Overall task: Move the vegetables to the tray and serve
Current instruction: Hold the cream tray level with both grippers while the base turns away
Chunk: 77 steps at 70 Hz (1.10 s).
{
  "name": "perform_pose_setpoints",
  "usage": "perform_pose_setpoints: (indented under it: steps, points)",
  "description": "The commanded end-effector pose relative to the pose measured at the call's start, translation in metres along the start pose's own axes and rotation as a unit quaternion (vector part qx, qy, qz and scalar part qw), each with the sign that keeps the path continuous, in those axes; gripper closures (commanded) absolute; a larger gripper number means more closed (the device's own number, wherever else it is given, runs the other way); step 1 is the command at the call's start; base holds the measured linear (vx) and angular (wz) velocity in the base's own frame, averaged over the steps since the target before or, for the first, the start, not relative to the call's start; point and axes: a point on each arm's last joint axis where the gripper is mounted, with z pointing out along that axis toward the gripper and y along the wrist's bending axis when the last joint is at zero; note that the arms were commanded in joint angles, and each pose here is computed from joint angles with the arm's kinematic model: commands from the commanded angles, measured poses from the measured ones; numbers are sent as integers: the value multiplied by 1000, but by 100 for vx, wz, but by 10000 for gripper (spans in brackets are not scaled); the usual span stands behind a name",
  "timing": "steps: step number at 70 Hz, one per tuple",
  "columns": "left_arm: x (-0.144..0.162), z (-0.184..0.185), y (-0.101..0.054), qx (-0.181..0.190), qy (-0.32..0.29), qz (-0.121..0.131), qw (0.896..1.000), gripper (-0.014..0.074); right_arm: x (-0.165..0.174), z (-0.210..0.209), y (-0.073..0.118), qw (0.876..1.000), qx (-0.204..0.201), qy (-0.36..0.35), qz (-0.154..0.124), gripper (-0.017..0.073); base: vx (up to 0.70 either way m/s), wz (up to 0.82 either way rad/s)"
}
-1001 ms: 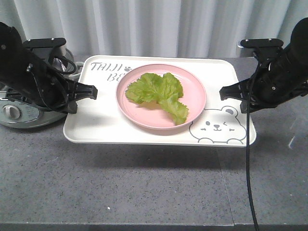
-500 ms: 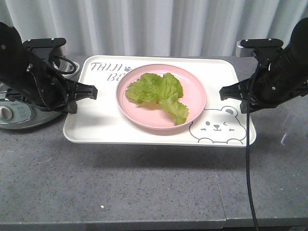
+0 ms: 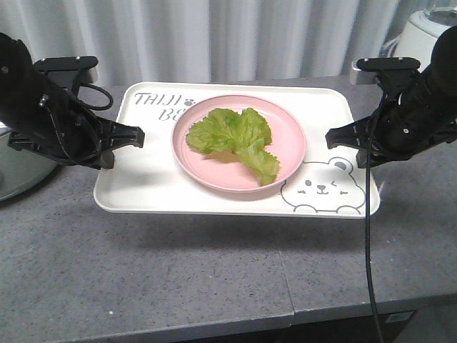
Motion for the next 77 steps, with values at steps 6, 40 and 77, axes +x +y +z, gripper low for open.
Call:
perform_pose_setpoints:
  steps: [6, 40, 77]
  points:
    - [-8, -26, -9, 31, -63, 10, 997, 601, -8, -26, 3, 998, -11, -63, -11, 564, 0, -34]
    - [-8, -26, -9, 31, -63, 10, 997, 601, -8, -26, 3, 998, -11, -63, -11, 564, 0, -46]
    - [-8, -26, -9, 31, -63, 10, 997, 601, -8, -26, 3, 998, -11, -63, -11, 564, -2, -51]
